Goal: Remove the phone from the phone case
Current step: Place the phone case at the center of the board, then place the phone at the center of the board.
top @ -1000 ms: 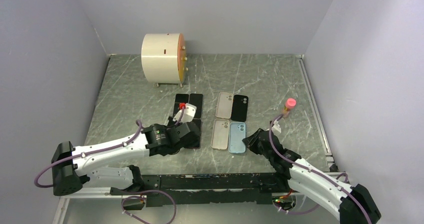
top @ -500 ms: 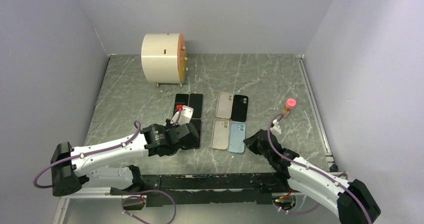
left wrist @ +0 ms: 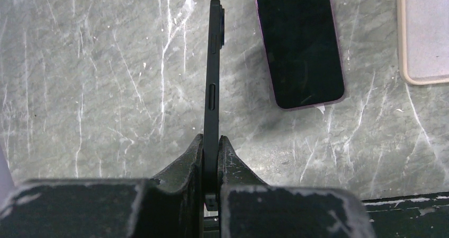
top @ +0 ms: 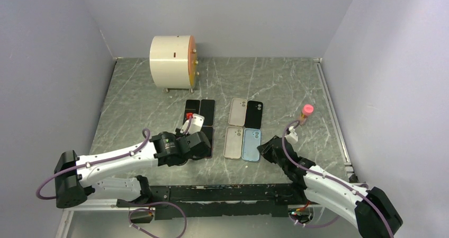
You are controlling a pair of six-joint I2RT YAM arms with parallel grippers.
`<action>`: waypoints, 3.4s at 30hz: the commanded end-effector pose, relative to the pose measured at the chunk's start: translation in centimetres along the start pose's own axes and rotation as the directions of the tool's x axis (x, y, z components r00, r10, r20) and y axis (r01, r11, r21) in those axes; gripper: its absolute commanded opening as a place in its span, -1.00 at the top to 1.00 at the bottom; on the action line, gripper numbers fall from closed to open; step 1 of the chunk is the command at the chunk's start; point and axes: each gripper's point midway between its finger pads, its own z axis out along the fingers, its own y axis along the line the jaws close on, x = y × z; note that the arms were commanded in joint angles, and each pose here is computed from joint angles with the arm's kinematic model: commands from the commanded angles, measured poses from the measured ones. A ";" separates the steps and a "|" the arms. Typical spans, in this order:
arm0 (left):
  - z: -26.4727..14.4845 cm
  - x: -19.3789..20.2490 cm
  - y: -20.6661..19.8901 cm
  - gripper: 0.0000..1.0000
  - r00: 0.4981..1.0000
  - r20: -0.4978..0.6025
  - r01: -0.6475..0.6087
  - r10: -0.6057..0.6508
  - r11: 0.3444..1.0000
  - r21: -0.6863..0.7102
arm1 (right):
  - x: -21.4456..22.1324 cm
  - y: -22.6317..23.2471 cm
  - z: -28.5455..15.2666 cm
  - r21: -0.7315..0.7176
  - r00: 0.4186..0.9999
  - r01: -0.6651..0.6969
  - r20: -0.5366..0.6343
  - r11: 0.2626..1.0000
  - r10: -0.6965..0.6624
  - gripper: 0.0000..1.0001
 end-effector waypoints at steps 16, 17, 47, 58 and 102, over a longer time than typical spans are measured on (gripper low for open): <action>2.4 1.7 -2.3 0.86 0.983 -0.150 -0.113 0.103 0.992 -0.060 | -3.2 3.0 -1.1 -0.144 0.989 0.041 0.146 0.989 -0.020 -0.38; 2.5 1.8 -2.3 0.84 0.981 -0.159 -0.124 0.111 0.990 -0.070 | -3.2 3.0 -1.2 -0.145 0.989 0.044 0.149 0.988 -0.022 -0.39; 6.4 2.9 -1.9 -0.33 0.959 -0.186 0.216 -0.215 0.976 -0.015 | -3.8 3.4 -1.6 -0.158 0.974 0.165 0.182 0.974 -0.135 -0.56; 8.3 3.9 0.7 -0.57 0.787 -0.218 0.603 -0.577 0.794 0.074 | -4.9 4.0 -2.4 -0.158 0.956 0.228 0.223 0.961 -0.190 -0.71; 6.5 -4.6 -3.4 -0.77 0.776 -0.206 0.616 -0.597 0.644 0.454 | -7.0 3.9 -3.2 -0.079 0.928 0.271 0.285 0.959 -0.238 -0.71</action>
